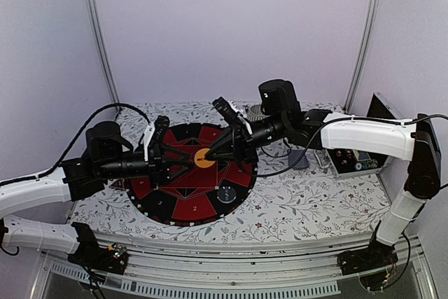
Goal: Distribute texas hold em gaming equipment
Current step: Pass from the right arm to the left
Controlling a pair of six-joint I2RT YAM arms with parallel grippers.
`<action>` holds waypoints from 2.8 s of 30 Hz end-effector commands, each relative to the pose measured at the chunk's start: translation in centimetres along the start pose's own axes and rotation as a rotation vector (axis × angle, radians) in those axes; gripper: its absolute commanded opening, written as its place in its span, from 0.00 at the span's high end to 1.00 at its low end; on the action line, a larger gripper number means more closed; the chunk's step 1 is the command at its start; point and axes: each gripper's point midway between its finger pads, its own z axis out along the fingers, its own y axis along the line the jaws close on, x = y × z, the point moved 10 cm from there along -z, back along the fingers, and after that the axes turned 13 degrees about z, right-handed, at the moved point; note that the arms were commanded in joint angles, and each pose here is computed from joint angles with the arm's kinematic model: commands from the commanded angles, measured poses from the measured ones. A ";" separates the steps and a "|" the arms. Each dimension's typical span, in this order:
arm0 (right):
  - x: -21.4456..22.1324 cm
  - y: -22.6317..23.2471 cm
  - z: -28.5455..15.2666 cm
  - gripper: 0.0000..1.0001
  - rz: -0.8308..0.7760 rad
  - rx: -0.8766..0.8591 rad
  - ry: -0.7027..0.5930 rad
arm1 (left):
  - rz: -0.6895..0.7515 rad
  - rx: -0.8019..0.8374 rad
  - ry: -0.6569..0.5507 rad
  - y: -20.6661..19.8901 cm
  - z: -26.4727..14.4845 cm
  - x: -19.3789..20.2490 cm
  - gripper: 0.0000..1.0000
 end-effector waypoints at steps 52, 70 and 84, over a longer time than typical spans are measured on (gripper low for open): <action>-0.4 0.5 1.1 0.98 -0.018 -0.095 0.024 | 0.057 0.026 -0.171 0.2 1.2 -2.7 0.73; 0.4 -1.5 2.1 0.95 0.089 -0.012 0.029 | 0.018 0.111 -0.188 -0.2 1.9 -1.7 0.68; 0.6 -2.2 1.4 0.96 0.127 0.017 0.020 | -0.008 0.085 -0.138 0.0 1.9 -0.6 1.00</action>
